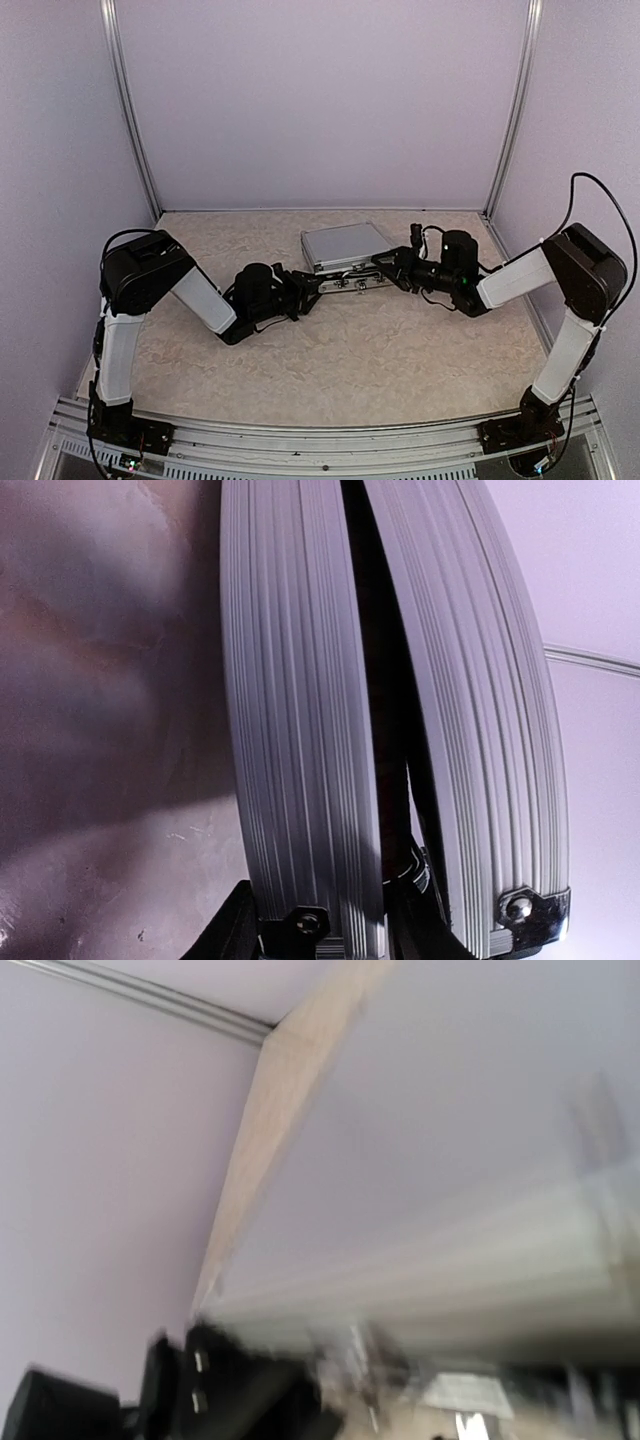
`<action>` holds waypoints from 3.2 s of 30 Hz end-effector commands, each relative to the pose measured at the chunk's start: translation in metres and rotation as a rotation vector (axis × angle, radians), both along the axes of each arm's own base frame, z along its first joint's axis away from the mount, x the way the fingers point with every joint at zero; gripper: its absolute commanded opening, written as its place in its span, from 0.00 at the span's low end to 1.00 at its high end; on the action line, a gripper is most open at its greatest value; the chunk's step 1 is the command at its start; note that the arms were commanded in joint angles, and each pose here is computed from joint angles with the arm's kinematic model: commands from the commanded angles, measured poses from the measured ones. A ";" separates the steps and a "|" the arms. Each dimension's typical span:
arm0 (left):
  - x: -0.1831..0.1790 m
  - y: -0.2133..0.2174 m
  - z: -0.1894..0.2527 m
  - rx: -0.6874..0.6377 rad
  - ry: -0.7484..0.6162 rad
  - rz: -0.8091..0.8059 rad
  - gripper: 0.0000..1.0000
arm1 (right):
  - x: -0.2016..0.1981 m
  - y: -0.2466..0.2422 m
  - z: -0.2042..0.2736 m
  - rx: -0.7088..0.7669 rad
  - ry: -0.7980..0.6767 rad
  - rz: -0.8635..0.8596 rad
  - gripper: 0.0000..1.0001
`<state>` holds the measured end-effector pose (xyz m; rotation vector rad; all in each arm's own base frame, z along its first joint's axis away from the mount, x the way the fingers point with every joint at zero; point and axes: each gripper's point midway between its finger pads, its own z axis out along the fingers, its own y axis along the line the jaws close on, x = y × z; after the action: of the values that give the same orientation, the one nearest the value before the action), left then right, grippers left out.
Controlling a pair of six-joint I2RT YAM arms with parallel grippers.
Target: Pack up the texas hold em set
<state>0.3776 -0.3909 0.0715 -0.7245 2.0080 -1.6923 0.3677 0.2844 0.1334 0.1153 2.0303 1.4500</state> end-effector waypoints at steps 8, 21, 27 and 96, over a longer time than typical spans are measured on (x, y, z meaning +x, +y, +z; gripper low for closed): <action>-0.007 -0.005 0.099 -0.235 -0.237 -0.031 0.39 | 0.033 -0.008 -0.003 -0.271 -0.055 0.012 0.50; -0.015 -0.009 0.087 -0.227 -0.217 -0.044 0.41 | 0.000 -0.015 -0.007 -0.251 -0.053 0.061 0.50; -0.016 -0.009 0.081 -0.232 -0.202 -0.045 0.44 | -0.008 -0.016 -0.016 -0.250 -0.041 0.074 0.51; -0.034 -0.031 0.059 -0.152 -0.130 -0.121 0.88 | 0.005 0.010 -0.041 -0.256 -0.053 0.244 0.56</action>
<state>0.3427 -0.4138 0.1332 -0.5790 1.8676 -1.9422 0.3786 0.3031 0.0957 -0.2834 2.2160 1.3112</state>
